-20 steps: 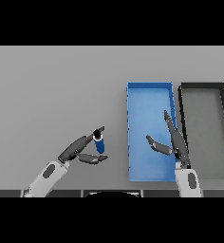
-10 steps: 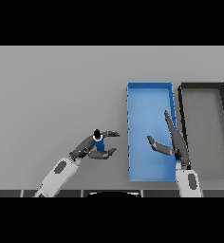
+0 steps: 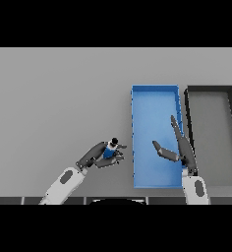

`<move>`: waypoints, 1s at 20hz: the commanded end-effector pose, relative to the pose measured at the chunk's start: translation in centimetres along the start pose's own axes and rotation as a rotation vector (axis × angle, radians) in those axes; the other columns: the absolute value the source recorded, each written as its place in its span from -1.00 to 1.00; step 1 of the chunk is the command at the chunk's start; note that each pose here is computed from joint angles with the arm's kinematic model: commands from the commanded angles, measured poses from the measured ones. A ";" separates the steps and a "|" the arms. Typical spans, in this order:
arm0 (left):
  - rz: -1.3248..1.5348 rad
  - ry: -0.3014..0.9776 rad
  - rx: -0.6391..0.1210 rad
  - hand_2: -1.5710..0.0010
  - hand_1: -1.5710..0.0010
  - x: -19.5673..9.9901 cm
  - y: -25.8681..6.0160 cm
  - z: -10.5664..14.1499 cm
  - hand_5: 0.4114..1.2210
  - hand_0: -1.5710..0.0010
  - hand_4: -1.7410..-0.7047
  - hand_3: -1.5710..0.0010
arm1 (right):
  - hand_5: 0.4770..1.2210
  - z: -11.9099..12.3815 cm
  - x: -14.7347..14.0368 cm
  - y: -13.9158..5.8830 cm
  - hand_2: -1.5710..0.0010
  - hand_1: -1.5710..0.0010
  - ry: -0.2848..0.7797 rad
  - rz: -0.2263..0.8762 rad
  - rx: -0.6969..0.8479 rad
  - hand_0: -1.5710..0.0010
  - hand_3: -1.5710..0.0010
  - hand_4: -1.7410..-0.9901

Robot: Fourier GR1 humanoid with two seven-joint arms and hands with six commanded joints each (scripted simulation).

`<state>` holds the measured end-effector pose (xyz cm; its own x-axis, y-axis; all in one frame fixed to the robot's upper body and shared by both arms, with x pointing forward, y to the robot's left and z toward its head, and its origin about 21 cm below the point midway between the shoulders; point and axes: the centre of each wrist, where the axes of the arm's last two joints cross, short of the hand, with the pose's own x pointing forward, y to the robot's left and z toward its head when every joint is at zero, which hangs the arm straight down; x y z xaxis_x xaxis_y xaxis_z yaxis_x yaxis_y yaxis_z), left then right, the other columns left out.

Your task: Pick up the blue pipe and place it into the blue bin.

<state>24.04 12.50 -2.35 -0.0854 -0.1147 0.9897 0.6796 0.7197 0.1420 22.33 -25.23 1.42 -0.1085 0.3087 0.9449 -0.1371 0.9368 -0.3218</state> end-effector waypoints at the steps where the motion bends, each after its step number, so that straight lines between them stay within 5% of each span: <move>1: -0.011 0.005 0.001 -0.86 -0.84 0.0 -0.1 -0.3 0.88 -0.80 -0.58 -0.84 | -0.78 -0.3 0.3 -0.1 1.00 1.00 -0.005 0.001 -0.003 1.00 1.00 0.51; 8: 0.009 -0.196 0.002 -0.97 -0.97 3.2 -0.6 -1.7 0.98 -0.96 -0.50 -0.97 | -0.80 -0.3 0.3 -0.2 1.00 1.00 -0.001 0.030 -0.003 1.00 1.00 0.59; 17: -0.027 -0.213 -0.056 -1.00 -1.00 6.7 -0.5 -2.4 1.00 -0.99 -0.48 -1.00 | -0.74 -0.1 -0.2 -0.6 1.00 1.00 -0.006 0.045 0.000 1.00 1.00 0.64; 20: -0.025 -0.201 -0.062 -1.00 -1.00 6.6 -0.5 -2.5 1.00 -1.00 -0.48 -1.00 | -0.73 2.3 -0.3 1.1 1.00 1.00 0.012 0.023 -0.084 1.00 1.00 0.65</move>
<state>24.98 9.71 4.06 -0.2429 0.0100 0.9700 0.7185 0.6737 0.1729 19.90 -24.62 0.54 -0.1017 0.3303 0.9384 -0.0528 0.9401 -0.3367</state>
